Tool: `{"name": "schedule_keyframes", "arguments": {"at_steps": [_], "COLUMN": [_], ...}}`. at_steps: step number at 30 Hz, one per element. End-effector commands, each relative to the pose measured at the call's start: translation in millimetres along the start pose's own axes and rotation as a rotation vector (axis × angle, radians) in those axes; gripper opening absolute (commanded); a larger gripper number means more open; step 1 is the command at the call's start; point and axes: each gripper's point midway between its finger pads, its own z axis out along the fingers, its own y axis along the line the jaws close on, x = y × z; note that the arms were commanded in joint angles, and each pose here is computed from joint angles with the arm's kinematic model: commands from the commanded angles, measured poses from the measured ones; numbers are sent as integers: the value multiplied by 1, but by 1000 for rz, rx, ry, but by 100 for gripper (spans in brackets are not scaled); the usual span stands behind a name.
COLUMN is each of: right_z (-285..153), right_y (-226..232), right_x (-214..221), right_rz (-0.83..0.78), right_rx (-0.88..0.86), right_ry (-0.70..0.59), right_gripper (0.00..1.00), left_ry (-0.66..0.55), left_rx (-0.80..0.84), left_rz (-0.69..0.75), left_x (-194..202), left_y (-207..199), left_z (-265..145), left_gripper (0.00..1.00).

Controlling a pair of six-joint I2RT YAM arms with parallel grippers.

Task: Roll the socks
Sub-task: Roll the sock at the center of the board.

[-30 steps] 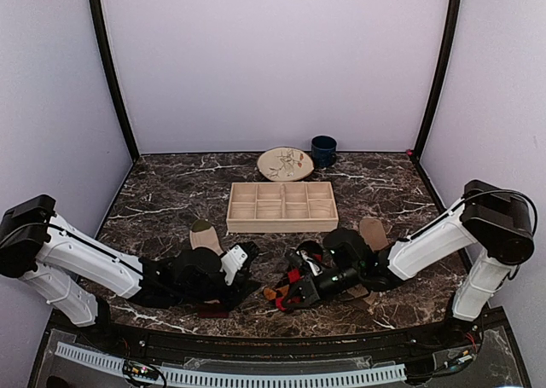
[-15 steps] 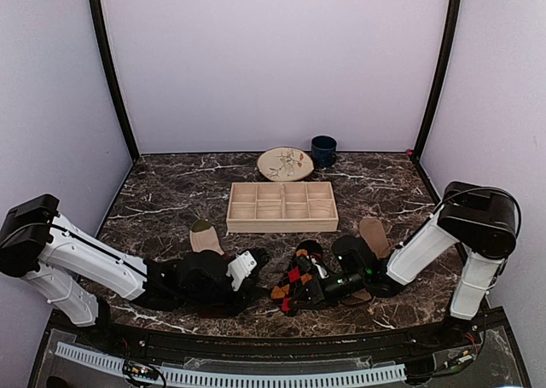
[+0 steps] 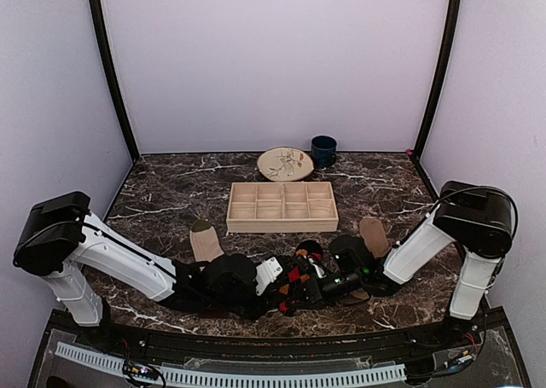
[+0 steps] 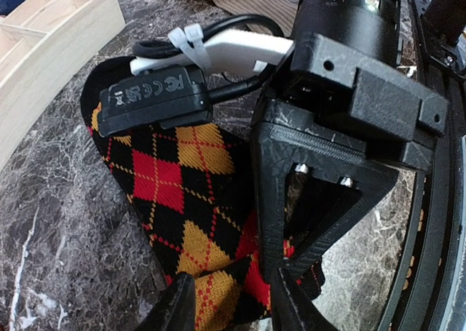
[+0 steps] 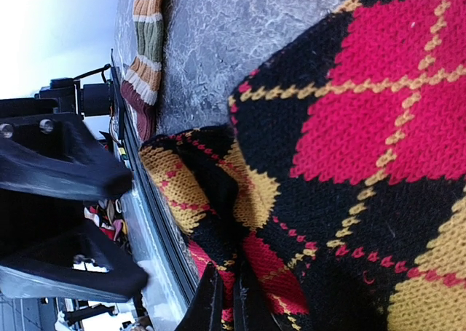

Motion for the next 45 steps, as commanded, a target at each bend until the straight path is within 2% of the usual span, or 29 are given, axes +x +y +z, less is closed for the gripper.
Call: {"name": "schedule_keyframes", "arguments": {"at_steps": [1,13,26,39,45], "right_z": [1,-1,-19,-23,-38], "right_y": [-1,-10,-27,-41,-40], "right_x": [-4,-8,-18,-19,-28], "right_rz": [-24,-56,-178,-183,-247], "right_rx": [23,106,310,385,456], "right_ry": [-8,-21,-75,-84,-132], "right_gripper": [3,9,27,27,28], "left_ry": [174,250,301,303,318], "left_rx": [-169,-245,-207,-191,-178], "left_rz": [101,92,42,29,24], "left_x": [41,66,84,82,84], "left_y": [29,41,40,40,41], "left_z": [3,14,26,40,48], "left_gripper": [38,35,28,27,27]}}
